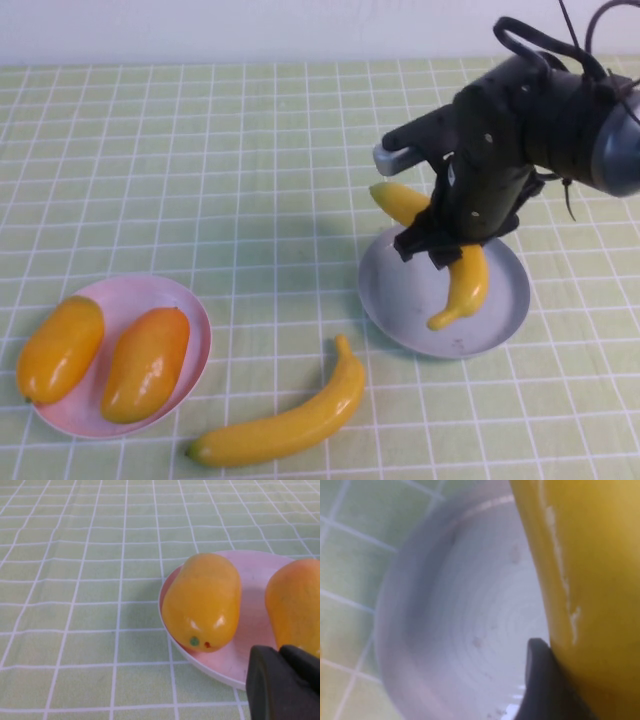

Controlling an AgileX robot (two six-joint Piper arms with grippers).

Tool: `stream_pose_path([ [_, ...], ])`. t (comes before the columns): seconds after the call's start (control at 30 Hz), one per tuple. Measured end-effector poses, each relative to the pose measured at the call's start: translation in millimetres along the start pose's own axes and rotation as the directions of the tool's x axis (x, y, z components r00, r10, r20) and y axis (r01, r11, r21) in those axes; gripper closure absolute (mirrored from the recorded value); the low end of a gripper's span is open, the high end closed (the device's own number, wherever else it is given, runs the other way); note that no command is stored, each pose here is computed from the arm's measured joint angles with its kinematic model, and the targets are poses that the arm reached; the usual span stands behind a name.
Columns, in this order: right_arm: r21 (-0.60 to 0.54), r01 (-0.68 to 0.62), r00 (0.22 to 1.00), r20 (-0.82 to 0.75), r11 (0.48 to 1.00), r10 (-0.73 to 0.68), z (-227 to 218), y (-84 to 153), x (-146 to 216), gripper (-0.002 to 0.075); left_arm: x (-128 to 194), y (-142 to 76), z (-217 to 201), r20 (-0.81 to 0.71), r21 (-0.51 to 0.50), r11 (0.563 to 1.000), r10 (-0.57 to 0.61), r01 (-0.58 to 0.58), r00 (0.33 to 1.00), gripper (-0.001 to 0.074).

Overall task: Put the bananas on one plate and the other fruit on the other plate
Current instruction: Put another type of fruit in the right plate

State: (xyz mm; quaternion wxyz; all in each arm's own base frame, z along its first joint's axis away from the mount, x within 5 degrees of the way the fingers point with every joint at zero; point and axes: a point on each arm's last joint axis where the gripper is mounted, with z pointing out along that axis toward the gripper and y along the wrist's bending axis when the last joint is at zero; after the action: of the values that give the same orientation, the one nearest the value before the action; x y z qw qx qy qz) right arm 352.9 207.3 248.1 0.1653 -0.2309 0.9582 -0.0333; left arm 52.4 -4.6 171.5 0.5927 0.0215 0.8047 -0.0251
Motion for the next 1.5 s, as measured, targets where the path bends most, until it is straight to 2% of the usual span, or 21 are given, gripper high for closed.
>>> stream_pose_path([
  [0.27,-0.020,-0.078,0.995,-0.061,0.997,0.077,32.3,-21.0,25.1,0.0415,0.0,0.0,0.0,0.000,0.000,1.000,0.000,0.000,1.000,0.0732],
  [0.6,-0.031,-0.095,0.994,-0.062,0.995,0.093,35.9,-23.0,27.3,0.0414,0.0,0.0,0.0,0.000,0.000,1.000,0.000,0.000,1.000,0.0732],
  [0.67,-0.031,-0.096,0.994,-0.062,0.995,0.094,35.9,-23.2,27.3,0.0390,0.0,0.0,0.0,0.000,0.000,1.000,0.000,0.000,1.000,0.0732],
  [0.87,-0.007,-0.122,0.988,-0.095,0.992,0.121,35.7,-24.8,30.4,0.0241,0.0,0.0,0.0,0.000,0.000,1.000,0.000,0.000,1.000,0.0732],
  [1.07,0.006,-0.135,0.986,-0.098,0.991,0.135,17.5,-27.6,33.9,0.0214,0.0,0.0,0.0,0.000,0.000,1.000,0.000,0.000,1.000,0.0732],
  [1.17,-0.011,-0.067,0.997,-0.028,0.998,0.067,-9.7,-20.7,33.2,0.0214,0.0,0.0,0.0,0.000,0.000,1.000,0.000,0.000,1.000,0.0732],
  [1.27,-0.055,0.128,0.991,0.054,0.990,-0.126,-33.1,-0.2,33.1,0.0230,0.0,0.0,0.0,0.000,0.000,1.000,0.000,0.000,1.000,0.0732],
  [1.33,-0.112,0.319,0.946,0.103,0.941,-0.308,-41.0,19.2,34.4,0.0257,0.0,0.0,0.0,0.000,0.000,1.000,0.000,0.000,1.000,0.0732],
  [1.37,-0.137,0.426,0.903,0.127,0.895,-0.410,-42.4,27.5,35.4,0.0269,0.0,0.0,0.0,0.000,0.000,1.000,0.000,0.000,1.000,0.0732],
  [1.47,-0.242,0.673,0.739,0.237,0.699,-0.631,-45.8,59.3,40.9,0.0310,0.0,0.0,0.0,0.000,0.000,1.000,0.000,0.000,1.000,0.0733],
  [1.5,-0.266,0.745,0.667,0.283,0.611,-0.690,-46.8,69.8,43.5,0.0320,0.0,0.0,0.0,0.000,0.000,1.000,0.000,0.000,1.000,0.0733],
])
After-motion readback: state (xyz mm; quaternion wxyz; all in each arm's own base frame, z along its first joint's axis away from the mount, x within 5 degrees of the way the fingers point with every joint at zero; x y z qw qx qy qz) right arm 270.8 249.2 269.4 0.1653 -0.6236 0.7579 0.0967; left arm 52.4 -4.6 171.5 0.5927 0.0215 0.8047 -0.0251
